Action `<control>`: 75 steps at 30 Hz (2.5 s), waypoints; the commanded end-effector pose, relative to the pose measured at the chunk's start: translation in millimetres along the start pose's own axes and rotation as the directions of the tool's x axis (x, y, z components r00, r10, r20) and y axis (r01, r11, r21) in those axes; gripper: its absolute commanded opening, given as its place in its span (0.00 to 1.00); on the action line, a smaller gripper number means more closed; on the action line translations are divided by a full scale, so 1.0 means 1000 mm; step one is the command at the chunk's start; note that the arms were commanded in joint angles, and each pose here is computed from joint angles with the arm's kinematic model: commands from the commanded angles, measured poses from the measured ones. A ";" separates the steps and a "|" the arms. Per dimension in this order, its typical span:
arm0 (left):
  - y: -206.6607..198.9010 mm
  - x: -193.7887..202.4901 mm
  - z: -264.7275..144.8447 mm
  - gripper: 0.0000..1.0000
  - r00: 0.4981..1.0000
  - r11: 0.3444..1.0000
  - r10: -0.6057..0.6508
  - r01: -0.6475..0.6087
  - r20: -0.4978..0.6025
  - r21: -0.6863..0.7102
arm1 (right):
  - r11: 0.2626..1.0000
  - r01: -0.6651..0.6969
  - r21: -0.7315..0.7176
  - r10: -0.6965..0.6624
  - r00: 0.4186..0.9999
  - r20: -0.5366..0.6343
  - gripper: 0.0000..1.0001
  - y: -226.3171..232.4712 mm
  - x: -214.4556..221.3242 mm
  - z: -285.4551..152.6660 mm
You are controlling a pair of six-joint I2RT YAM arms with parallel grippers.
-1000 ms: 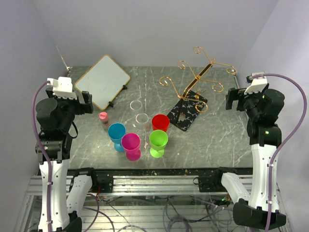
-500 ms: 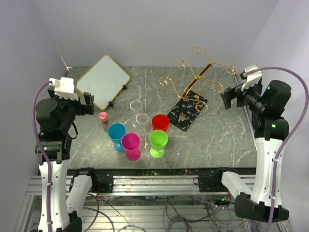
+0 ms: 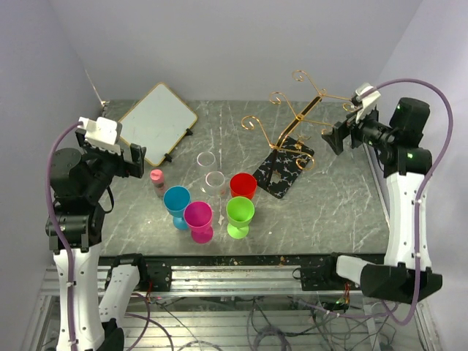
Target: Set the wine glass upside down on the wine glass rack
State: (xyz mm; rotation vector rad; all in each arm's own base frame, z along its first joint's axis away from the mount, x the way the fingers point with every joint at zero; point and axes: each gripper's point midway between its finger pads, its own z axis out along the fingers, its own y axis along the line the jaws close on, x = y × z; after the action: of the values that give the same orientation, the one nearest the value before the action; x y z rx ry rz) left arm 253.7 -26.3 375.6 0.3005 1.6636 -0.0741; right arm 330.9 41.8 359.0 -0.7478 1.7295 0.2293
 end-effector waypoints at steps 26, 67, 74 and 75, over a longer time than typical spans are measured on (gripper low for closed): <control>-0.002 -0.032 0.010 0.99 1.000 0.995 0.014 -0.016 0.016 0.098 | 0.976 0.121 -0.182 -0.162 0.960 -0.229 0.78 0.002 0.037 0.104; 0.000 -0.014 0.040 0.99 0.998 0.986 -0.044 0.051 -0.050 0.157 | 0.940 -0.303 0.155 0.329 0.927 -0.180 0.00 -0.019 0.018 0.113; -0.001 -0.011 0.041 0.99 0.998 0.985 -0.043 0.051 -0.052 0.167 | 0.927 -0.361 0.104 0.375 0.903 -0.208 0.00 0.000 0.020 0.137; -0.001 -0.011 0.041 0.99 0.998 0.985 -0.042 0.051 -0.053 0.168 | 0.927 -0.361 0.104 0.375 0.903 -0.211 0.00 0.003 0.020 0.141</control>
State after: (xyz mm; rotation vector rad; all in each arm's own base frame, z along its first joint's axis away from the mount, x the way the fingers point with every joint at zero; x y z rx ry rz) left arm 293.6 -35.5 369.9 0.3767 1.7663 -0.2298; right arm 430.6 94.0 284.0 -0.4509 2.1174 0.3300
